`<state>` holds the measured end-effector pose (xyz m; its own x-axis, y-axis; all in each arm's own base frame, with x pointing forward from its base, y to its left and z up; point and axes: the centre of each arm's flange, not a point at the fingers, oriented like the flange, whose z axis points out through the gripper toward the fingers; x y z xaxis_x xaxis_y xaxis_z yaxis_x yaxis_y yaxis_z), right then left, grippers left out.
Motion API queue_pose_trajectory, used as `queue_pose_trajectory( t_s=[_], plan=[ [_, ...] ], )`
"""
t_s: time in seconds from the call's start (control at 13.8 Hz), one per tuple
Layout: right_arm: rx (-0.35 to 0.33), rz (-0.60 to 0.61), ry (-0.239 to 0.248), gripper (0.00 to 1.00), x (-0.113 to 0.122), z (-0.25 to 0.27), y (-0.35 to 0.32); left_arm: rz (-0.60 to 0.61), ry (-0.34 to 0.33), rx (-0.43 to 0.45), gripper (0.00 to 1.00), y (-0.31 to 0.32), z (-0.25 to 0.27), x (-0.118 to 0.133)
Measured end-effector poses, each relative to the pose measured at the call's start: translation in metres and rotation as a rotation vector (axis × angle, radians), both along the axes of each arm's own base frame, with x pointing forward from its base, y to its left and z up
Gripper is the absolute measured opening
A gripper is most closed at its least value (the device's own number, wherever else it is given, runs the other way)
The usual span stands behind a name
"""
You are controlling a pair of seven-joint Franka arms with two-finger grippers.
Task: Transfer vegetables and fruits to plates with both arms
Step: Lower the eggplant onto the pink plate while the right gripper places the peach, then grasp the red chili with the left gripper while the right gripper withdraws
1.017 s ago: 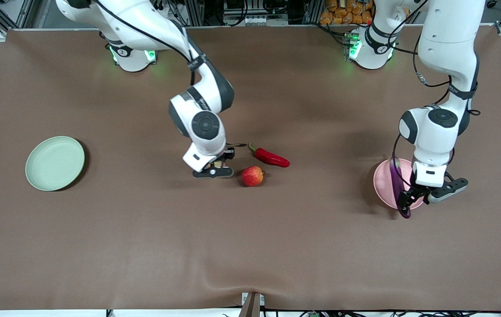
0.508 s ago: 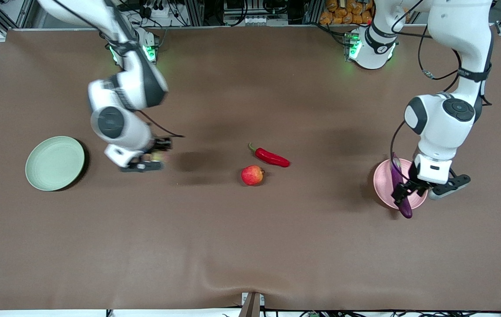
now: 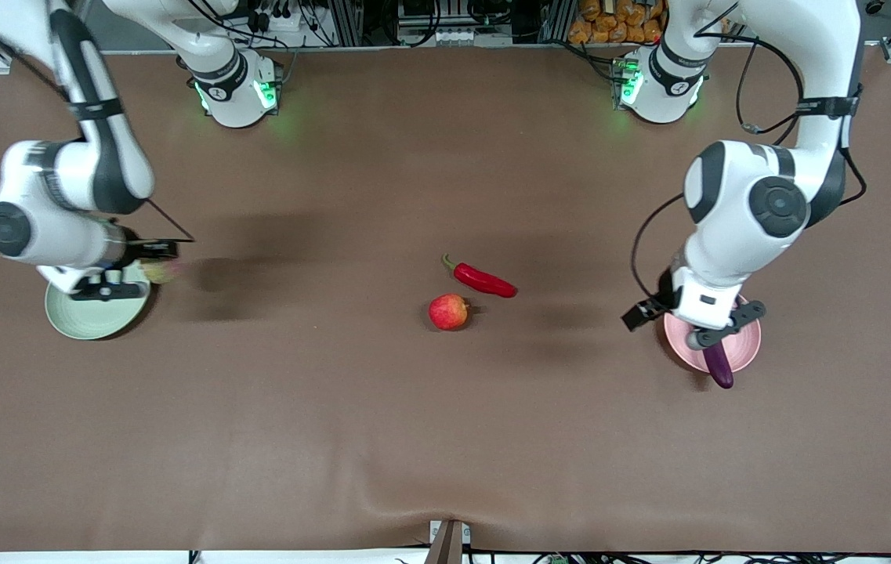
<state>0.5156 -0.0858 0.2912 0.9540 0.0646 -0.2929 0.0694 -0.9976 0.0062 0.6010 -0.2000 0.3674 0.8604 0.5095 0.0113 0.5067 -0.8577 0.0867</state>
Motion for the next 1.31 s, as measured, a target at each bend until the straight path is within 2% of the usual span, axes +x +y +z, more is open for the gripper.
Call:
queue_pose_trajectory(
  t_s=[0.22,0.36,0.51,0.58,0.8,0.87,1.09,1.31],
  plan=[
    [0.021,0.079,-0.045,0.65,-0.011,-0.019,-0.089,0.144,0.03,0.019,1.0,-0.075,-0.021,-0.006],
    [0.013,0.095,-0.035,0.65,-0.018,-0.04,-0.129,0.23,0.058,0.047,1.0,-0.123,-0.051,-0.021],
    [-0.001,0.106,-0.025,0.65,-0.013,-0.054,-0.145,0.337,0.094,0.061,1.0,-0.162,-0.081,-0.039],
    [-0.006,0.117,-0.026,0.7,-0.009,-0.059,-0.148,0.387,0.114,0.053,1.0,-0.177,-0.093,-0.043],
    [-0.01,0.137,-0.039,0.99,0.0,-0.057,-0.15,0.487,0.142,0.057,1.0,-0.203,-0.126,-0.044],
    [-0.001,0.135,-0.035,0.99,0.002,-0.054,-0.15,0.498,0.151,0.064,1.0,-0.209,-0.136,-0.047],
    [0.116,0.1,0.027,1.0,0.01,-0.033,-0.146,0.515,0.18,0.077,1.0,-0.225,-0.156,-0.06],
    [0.195,0.082,0.064,1.0,0.024,-0.009,-0.129,0.51,0.195,0.098,1.0,-0.229,-0.173,-0.067]
  ],
)
